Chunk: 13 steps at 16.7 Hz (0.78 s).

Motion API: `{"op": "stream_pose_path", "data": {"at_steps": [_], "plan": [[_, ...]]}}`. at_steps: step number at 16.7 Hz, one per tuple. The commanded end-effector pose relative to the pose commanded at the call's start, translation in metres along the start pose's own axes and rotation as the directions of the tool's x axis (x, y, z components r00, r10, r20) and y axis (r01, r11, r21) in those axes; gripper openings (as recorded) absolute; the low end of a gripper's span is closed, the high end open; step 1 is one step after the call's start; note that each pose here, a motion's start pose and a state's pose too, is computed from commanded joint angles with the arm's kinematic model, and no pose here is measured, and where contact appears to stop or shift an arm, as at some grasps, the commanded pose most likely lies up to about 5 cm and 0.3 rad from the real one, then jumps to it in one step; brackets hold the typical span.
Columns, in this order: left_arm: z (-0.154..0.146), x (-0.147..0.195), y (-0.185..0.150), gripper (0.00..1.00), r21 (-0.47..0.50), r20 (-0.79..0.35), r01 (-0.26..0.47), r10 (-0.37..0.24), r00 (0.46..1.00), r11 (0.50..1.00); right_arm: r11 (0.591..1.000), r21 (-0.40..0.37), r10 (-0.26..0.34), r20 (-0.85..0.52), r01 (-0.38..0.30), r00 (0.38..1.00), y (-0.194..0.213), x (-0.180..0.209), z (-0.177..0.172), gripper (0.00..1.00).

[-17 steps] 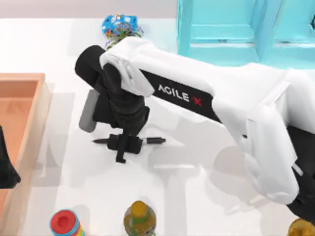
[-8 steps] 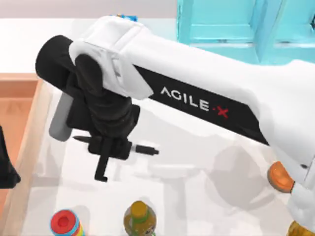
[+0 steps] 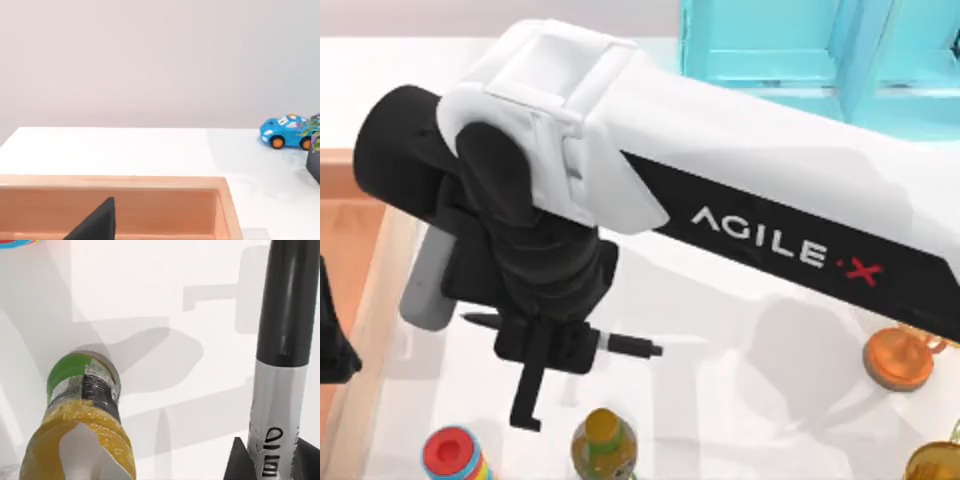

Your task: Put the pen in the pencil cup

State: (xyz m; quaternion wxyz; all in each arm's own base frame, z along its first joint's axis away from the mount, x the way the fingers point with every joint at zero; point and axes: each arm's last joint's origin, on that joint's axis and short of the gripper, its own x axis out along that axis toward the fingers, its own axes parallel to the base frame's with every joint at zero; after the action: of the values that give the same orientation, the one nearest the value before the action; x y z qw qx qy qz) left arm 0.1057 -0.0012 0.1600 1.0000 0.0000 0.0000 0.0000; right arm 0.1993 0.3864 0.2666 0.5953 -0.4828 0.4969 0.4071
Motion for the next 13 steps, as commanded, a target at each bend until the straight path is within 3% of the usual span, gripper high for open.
{"op": "stream_pose_path", "data": {"at_steps": [3,6,10,13], "plan": [[0.0,0.0,0.0,1.0,0.0,0.0,0.0,0.0,1.0,1.0,1.0,0.012,0.006,0.014,-0.006,1.0,-0.005,0.0,0.0,0.0],[0.0,0.0,0.0,1.0,0.0,0.0,0.0,0.0,1.0,1.0,0.996,0.074,0.05,0.099,-0.057,0.994,-0.033,0.002,-0.007,0.0],[0.0,0.0,0.0,1.0,0.0,0.0,0.0,0.0,1.0,1.0,0.958,0.217,0.118,0.303,-0.189,0.945,-0.108,0.017,-0.037,0.0],[0.0,0.0,0.0,1.0,0.0,0.0,0.0,0.0,1.0,1.0,0.899,0.314,0.118,0.497,-0.305,0.859,-0.18,0.037,-0.087,0.0]]}}
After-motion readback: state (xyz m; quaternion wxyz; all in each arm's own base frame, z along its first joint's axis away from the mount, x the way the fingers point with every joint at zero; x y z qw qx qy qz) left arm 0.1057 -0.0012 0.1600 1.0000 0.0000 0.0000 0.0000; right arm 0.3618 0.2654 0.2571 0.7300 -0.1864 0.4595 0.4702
